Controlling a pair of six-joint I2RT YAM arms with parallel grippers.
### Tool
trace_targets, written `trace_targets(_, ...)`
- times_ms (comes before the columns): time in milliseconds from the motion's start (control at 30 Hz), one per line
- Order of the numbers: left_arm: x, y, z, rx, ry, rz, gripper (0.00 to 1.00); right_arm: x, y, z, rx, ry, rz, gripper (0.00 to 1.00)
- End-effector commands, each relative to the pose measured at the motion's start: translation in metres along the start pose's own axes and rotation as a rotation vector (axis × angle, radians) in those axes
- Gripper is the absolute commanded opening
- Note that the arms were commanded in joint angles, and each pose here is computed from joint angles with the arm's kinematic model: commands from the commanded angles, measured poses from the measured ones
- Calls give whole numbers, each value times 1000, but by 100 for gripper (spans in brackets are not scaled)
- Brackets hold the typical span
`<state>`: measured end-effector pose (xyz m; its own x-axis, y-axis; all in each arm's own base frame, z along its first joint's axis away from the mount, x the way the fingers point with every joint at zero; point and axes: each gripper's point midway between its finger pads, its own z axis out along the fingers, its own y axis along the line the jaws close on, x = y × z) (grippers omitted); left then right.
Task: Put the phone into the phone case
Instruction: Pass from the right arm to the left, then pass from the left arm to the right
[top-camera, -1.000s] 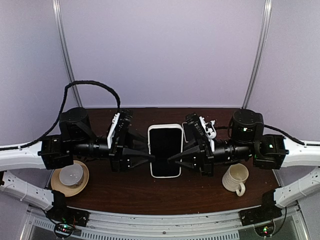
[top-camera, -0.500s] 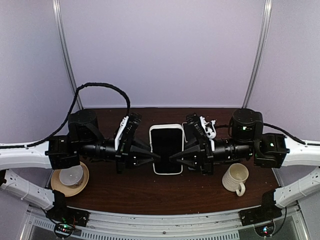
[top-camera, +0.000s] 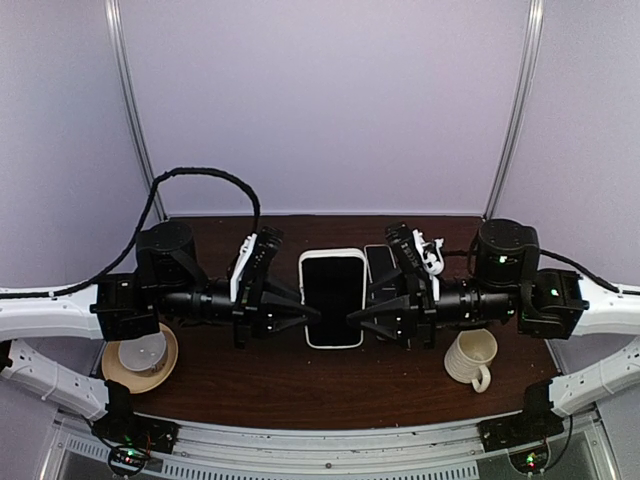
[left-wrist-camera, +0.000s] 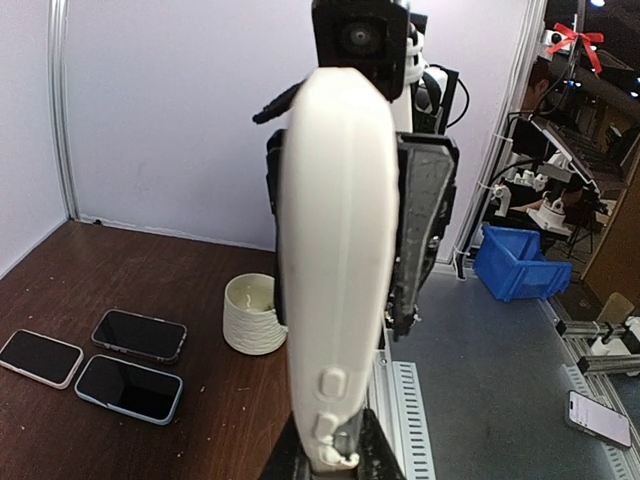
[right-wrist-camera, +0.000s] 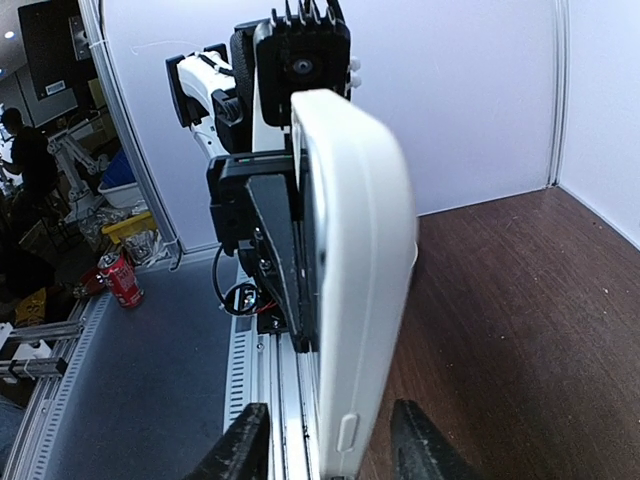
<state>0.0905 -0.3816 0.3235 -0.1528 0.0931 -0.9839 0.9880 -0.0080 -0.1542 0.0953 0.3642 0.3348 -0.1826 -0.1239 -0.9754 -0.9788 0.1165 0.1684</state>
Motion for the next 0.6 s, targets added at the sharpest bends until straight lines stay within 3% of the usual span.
trace_targets(0,-43,-10,-10,17,-149,54,0,6,-3,-1,21,-6,31,39)
trace_targets(133,-43,-10,-11,17,-155,47,0,8,-4,3,15,6,38,25)
trace_targets(233,-43,-9,-11,10,-154,45,0,8,-4,6,11,12,41,3)
trace_targets(333,-35,3,-9,-51,-119,20,0,8,-13,5,68,19,59,0)
trace_targets(367,-28,12,-8,-104,-91,2,14,8,-21,4,108,27,76,0)
trace_targets(433,-13,39,-11,-253,-13,-31,61,14,-39,1,183,66,134,0)
trace_targets(500,10,69,-19,-419,107,-60,85,23,-57,0,240,107,212,0)
trace_targets(567,31,95,-33,-564,213,-89,95,36,-75,-1,302,152,293,0)
